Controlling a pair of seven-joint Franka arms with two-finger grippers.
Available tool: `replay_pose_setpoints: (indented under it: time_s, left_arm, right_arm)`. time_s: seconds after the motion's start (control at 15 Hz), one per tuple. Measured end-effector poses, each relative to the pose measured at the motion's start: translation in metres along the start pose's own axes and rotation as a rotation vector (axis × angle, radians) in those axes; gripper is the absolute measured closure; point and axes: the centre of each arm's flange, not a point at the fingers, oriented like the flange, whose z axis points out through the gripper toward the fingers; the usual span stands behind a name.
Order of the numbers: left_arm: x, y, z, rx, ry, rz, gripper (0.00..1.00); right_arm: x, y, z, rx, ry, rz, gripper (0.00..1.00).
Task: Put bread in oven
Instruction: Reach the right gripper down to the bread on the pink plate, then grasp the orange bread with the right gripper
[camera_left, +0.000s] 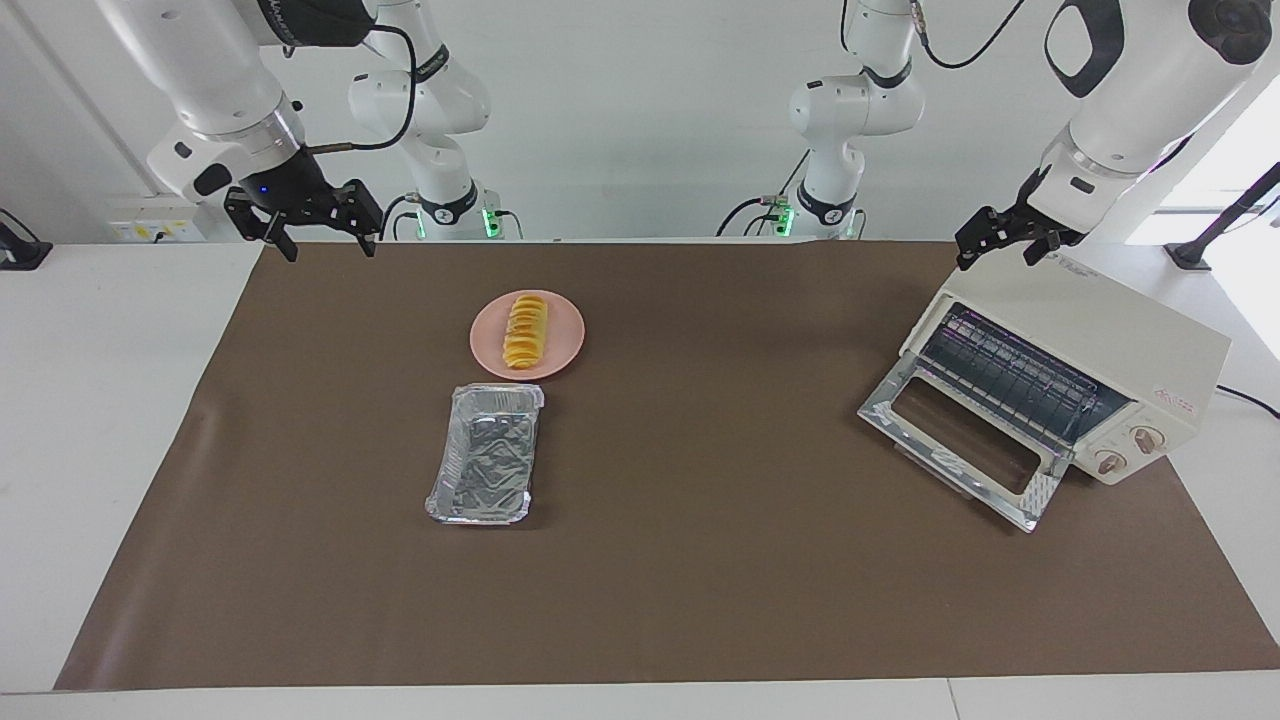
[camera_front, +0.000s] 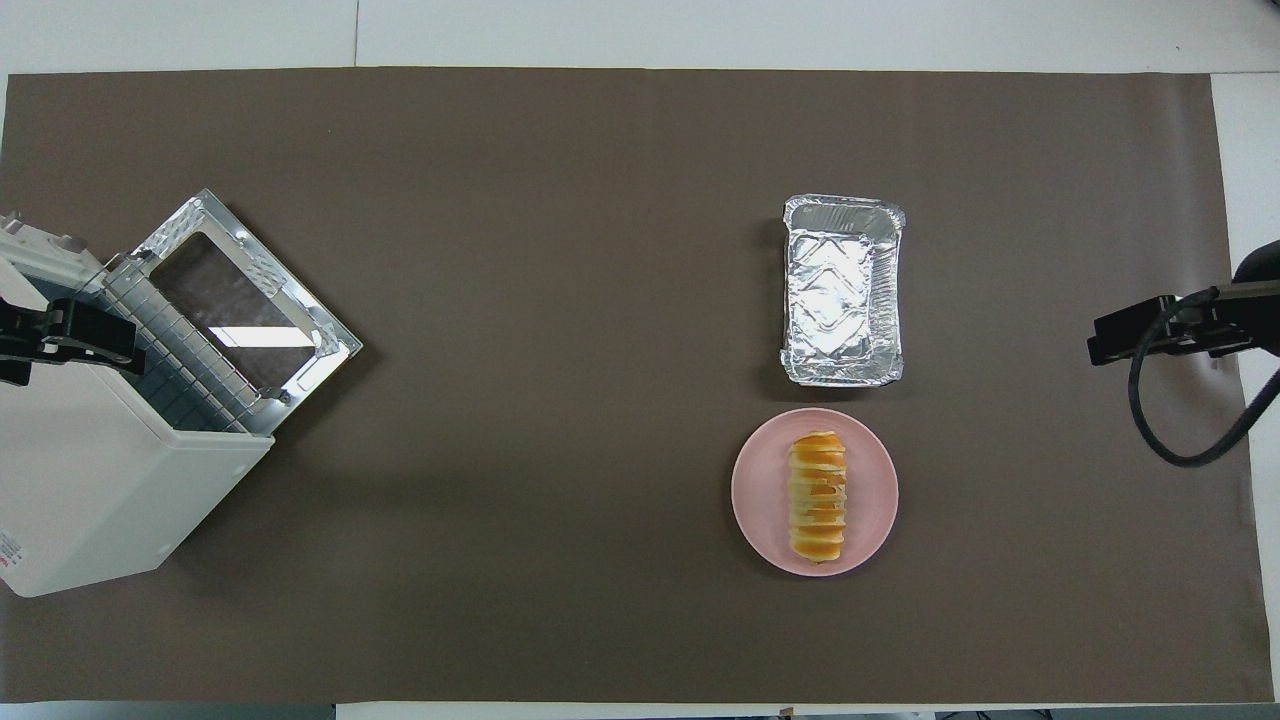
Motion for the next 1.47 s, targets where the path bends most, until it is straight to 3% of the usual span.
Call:
replay_pose_setpoints:
  time_s: [0.47, 0.6, 0.8, 1.13, 1.47]
  left_arm:
    - [0.000, 0.000, 0.000, 0.000, 0.000, 0.000, 0.00]
    - [0.000, 0.000, 0.000, 0.000, 0.000, 0.000, 0.00]
    - [0.000, 0.000, 0.000, 0.000, 0.000, 0.000, 0.00]
    - [0.000, 0.000, 0.000, 0.000, 0.000, 0.000, 0.00]
    - [0.000, 0.000, 0.000, 0.000, 0.000, 0.000, 0.00]
  right_arm:
    - [-0.001, -0.004, 0.017, 0.000, -0.034, -0.004, 0.00]
    - [-0.001, -0.012, 0.032, -0.001, -0.017, 0.021, 0.00]
    - [-0.009, -0.056, 0.069, -0.009, 0.014, 0.073, 0.00]
    - [-0.035, -0.134, 0.147, -0.039, -0.028, 0.075, 0.00]
    - [-0.038, -0.180, 0.230, -0.029, 0.026, 0.094, 0.00]
